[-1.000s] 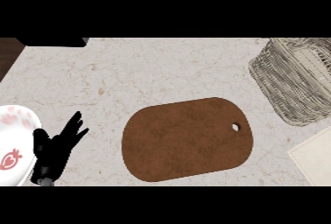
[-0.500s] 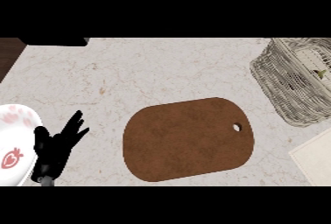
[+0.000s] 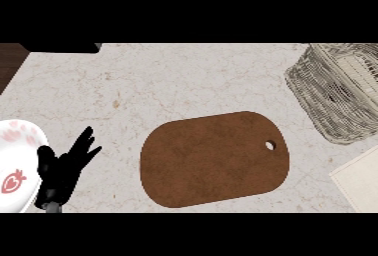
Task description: Pick the eggplant from the cutting board and place it in the basket
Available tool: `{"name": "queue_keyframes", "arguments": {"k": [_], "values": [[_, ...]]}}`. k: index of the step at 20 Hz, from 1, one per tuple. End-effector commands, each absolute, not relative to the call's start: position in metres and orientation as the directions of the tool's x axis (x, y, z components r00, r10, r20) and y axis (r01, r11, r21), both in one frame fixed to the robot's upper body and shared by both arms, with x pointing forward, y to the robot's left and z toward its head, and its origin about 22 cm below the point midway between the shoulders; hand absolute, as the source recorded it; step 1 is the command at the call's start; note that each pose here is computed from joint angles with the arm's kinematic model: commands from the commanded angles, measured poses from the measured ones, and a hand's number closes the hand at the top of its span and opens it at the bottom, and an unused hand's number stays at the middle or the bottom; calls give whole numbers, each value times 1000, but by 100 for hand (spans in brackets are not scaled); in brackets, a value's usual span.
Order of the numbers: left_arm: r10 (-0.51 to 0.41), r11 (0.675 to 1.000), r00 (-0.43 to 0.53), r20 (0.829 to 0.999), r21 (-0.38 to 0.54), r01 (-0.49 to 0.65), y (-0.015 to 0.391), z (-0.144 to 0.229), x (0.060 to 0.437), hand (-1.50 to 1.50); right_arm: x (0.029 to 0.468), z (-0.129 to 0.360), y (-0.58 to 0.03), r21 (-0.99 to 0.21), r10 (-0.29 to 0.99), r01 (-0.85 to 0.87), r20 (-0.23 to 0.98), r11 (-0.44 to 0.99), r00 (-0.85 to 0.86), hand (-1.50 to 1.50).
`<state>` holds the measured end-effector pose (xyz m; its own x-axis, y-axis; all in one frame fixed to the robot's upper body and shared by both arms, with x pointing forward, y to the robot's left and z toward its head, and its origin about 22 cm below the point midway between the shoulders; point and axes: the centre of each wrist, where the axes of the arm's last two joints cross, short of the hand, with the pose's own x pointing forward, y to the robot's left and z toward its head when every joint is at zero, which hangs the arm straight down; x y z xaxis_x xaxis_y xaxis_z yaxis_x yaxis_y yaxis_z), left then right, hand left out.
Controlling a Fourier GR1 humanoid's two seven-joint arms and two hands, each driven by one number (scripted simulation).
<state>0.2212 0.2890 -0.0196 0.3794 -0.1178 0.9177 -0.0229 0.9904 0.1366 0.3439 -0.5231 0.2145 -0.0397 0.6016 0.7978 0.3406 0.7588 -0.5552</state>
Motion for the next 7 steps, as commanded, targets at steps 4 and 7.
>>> {"name": "queue_keyframes", "arguments": {"k": [4, 7], "values": [[-109, 990, 514, 851, 139, -21, 283, -45, 212, 0, 308, 225, -564, -447, 508, 464, 861, 765, -7, -150], [-121, 989, 508, 853, 146, -9, 288, -43, 205, 0, 285, 232, -583, -456, 506, 455, 862, 765, 13, -150]]}}
